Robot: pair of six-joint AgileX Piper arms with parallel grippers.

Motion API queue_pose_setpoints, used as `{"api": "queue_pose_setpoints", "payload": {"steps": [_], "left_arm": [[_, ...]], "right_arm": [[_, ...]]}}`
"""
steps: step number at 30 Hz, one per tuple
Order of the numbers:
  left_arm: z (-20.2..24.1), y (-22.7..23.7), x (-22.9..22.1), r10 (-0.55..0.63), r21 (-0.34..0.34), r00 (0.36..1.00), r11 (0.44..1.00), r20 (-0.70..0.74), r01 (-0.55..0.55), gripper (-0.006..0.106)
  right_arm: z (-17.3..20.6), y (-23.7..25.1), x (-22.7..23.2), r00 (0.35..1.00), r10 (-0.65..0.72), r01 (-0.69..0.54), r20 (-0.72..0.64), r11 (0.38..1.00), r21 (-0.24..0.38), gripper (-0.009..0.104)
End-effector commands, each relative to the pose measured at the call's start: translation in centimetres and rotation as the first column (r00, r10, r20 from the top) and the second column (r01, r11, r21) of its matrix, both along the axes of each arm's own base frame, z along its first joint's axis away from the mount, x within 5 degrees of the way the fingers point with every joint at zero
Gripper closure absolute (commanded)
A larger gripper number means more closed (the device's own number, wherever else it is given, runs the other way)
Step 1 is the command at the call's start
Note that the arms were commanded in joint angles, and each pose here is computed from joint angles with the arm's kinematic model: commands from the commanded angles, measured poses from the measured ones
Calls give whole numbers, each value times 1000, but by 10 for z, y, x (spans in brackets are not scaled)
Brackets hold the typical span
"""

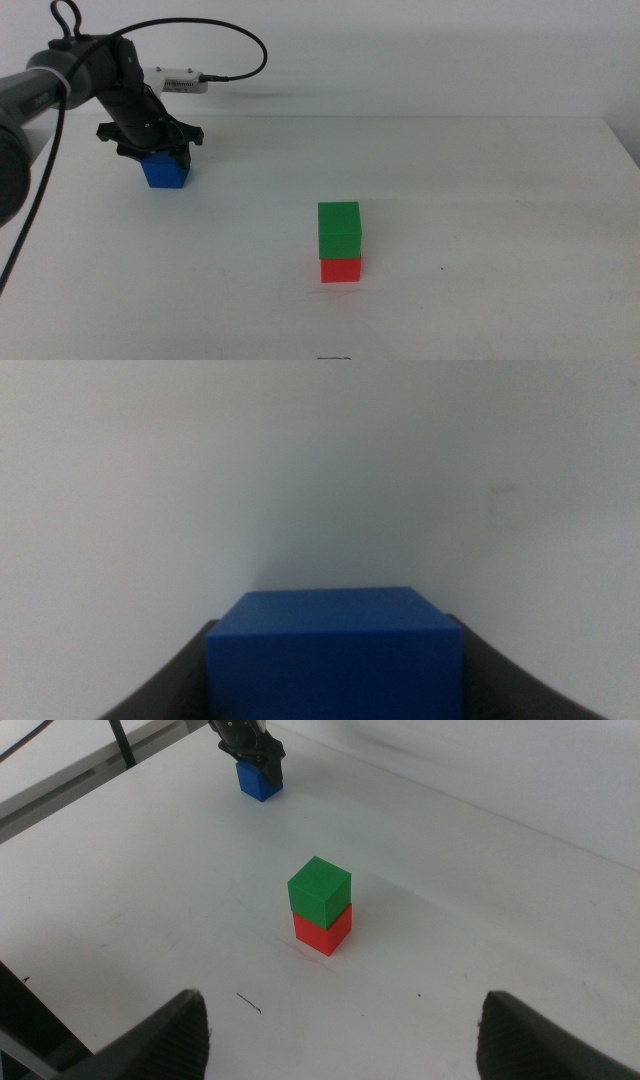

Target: Stack red cubes first, then green, then blue cubes in a specific spot.

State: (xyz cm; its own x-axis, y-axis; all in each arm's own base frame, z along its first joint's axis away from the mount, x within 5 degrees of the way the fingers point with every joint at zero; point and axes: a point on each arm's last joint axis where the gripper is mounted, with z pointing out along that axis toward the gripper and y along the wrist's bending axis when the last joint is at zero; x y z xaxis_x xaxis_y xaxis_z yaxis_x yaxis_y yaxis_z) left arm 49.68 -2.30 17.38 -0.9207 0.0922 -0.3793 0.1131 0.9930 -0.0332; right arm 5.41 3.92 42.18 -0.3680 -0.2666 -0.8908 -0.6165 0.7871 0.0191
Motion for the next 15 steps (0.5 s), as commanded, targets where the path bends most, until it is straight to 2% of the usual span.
{"api": "queue_pose_setpoints", "payload": {"steps": [1,4,7,12,15], "left_arm": [[60,-4,-6,13,-49,993,999,115,-7,90],[87,-4,-24,8,-55,996,998,85,-4,98],[105,-6,-52,36,-69,996,997,82,-30,98],[131,-32,-121,149,-149,976,981,162,-125,98],[151,-56,-154,169,-137,965,980,201,-143,98]], "right_arm": [[11,1,2,997,3,-5,79,999,34,16],[11,1,2,997,3,-5,79,999,34,16],[11,1,2,997,3,-5,79,999,34,16],[11,1,2,997,3,-5,79,999,34,16],[11,1,2,997,3,-5,79,999,34,16]]}}
